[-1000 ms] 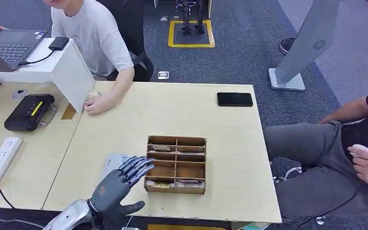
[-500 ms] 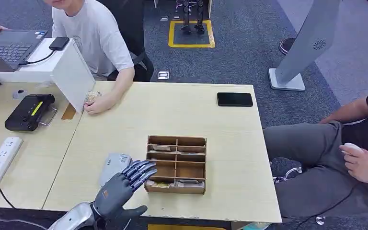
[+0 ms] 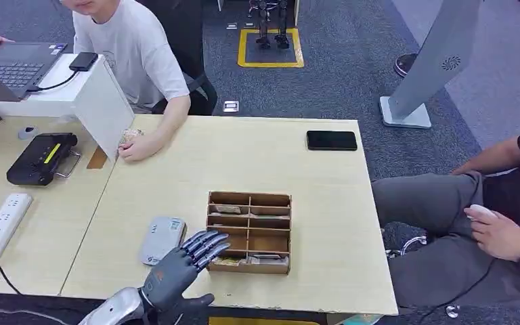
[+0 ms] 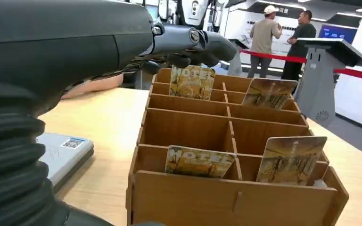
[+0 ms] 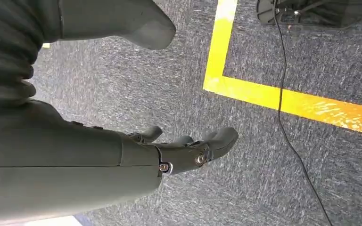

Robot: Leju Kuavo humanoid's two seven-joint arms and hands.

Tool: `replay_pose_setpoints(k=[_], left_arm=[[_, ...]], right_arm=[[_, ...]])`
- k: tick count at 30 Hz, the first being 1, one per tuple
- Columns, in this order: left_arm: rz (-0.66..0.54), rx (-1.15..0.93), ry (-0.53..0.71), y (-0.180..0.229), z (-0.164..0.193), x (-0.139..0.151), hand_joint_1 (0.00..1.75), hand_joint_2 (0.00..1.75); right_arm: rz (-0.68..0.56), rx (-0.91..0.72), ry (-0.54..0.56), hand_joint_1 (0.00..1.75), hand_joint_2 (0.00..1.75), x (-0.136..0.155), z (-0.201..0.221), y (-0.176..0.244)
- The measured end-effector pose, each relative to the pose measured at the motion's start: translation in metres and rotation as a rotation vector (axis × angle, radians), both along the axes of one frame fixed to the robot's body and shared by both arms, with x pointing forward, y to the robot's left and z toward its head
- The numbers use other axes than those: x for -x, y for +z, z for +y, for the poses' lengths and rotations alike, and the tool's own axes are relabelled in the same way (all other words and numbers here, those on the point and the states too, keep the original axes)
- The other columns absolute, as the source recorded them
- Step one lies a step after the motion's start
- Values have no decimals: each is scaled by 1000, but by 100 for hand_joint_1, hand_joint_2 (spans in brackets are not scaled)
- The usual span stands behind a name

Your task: Pass the card to the sensor for recognition and then transmit it.

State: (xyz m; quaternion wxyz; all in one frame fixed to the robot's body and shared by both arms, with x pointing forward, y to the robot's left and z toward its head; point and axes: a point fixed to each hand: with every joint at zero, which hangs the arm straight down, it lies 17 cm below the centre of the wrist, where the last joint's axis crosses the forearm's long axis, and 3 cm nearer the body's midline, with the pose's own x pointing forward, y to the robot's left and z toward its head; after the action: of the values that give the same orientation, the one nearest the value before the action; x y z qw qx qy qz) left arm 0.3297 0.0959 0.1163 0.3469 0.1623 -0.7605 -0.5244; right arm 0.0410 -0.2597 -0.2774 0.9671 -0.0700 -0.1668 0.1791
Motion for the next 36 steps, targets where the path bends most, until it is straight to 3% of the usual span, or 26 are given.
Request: replay_pose_setpoints(k=[36], left_arm=[[46, 24, 60, -19, -4, -12, 0, 175]], right_arm=[[2, 10, -9, 0, 175, -4, 20, 1]])
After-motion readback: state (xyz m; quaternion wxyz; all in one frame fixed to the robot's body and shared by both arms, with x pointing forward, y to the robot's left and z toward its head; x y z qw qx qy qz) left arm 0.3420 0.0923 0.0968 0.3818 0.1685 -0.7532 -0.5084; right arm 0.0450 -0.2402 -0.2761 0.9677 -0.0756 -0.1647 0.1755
